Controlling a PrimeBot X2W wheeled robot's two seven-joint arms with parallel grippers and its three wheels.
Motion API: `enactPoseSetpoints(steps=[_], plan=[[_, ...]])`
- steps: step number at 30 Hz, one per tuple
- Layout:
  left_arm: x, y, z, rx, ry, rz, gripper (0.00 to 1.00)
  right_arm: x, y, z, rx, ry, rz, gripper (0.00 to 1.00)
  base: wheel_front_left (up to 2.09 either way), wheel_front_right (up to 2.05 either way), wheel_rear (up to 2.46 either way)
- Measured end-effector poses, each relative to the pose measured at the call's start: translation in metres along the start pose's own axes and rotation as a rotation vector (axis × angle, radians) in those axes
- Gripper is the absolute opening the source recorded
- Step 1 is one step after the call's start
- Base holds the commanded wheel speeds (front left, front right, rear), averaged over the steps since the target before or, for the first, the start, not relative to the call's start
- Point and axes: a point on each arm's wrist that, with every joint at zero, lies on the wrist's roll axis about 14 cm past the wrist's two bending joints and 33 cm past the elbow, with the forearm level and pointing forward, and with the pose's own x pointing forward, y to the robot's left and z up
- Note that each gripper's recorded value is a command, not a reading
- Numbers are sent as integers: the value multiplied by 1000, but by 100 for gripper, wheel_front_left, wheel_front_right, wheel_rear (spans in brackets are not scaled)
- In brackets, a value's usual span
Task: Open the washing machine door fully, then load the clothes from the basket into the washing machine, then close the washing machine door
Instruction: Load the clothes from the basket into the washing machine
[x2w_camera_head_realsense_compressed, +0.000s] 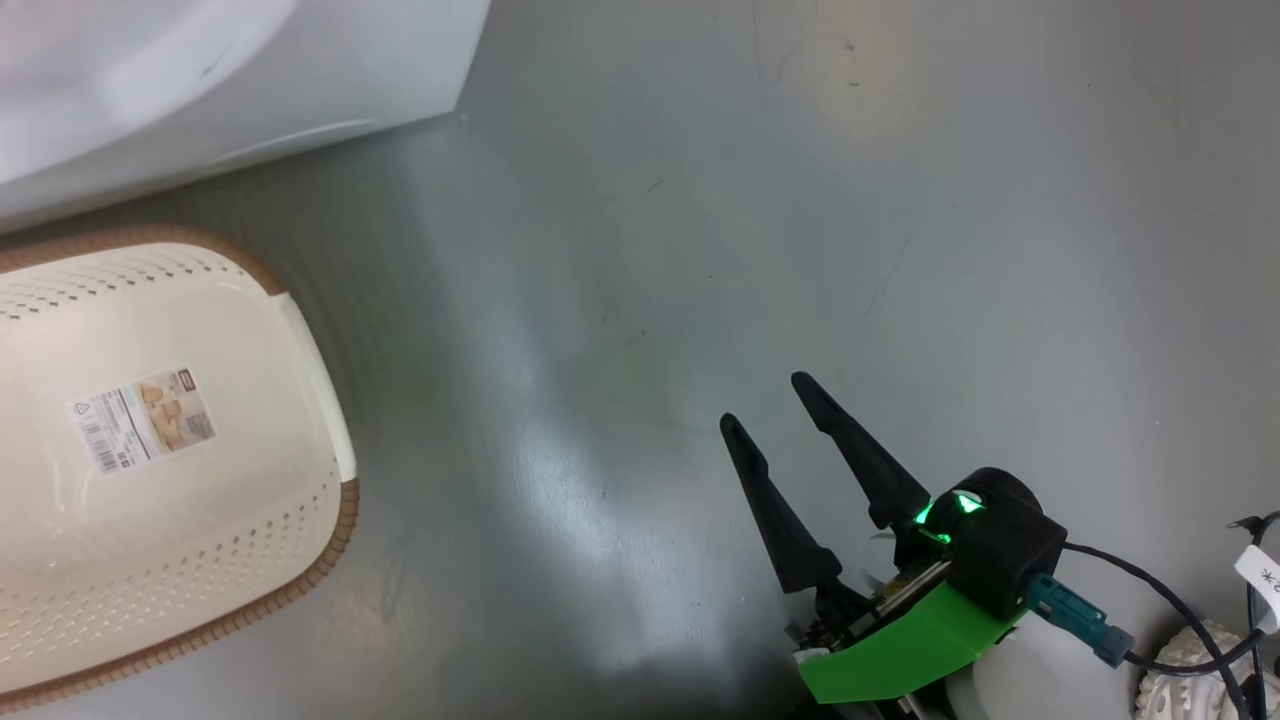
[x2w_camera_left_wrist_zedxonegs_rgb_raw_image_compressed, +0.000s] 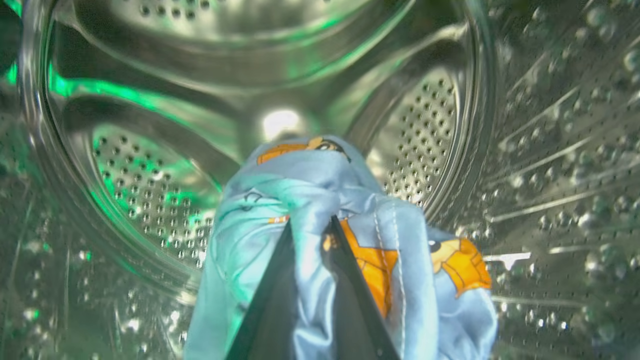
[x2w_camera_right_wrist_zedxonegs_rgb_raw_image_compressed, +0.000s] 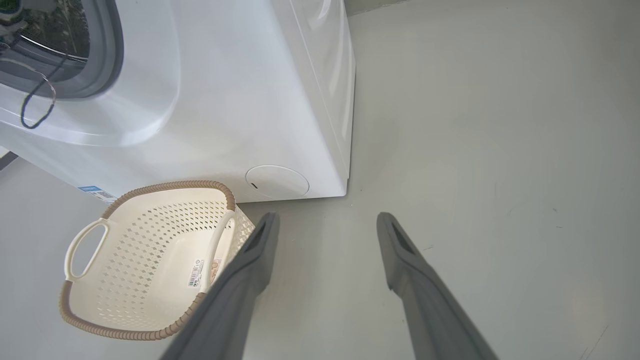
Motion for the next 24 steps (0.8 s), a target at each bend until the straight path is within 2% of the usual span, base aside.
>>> enactPoseSetpoints(steps=[6, 7, 8, 9, 10, 11, 24], plan=[[-12, 5, -40, 7, 142, 22, 0, -1, 2, 0, 2, 1, 5, 100, 0, 0, 0], [-13, 5, -45, -1, 165, 23, 5, -1, 2, 0, 2, 1, 5, 100, 0, 0, 0], [-13, 3, -46, -11, 173, 21, 33, -1, 2, 0, 2, 0, 5, 100, 0, 0, 0], [-14, 1, -47, -12, 180, 14, 53, -1, 3, 1, 2, -2, 6, 100, 0, 0, 0], [-13, -2, -47, -18, 186, 9, 96, -1, 3, 2, 2, -3, 7, 100, 0, 0, 0], [-13, -3, -46, -20, 186, 5, 100, -1, 3, 2, 2, -4, 9, 100, 0, 0, 0], [-18, -12, -41, -26, 223, -26, 100, 3, 6, 13, 3, -37, 22, 100, 0, 0, 0]])
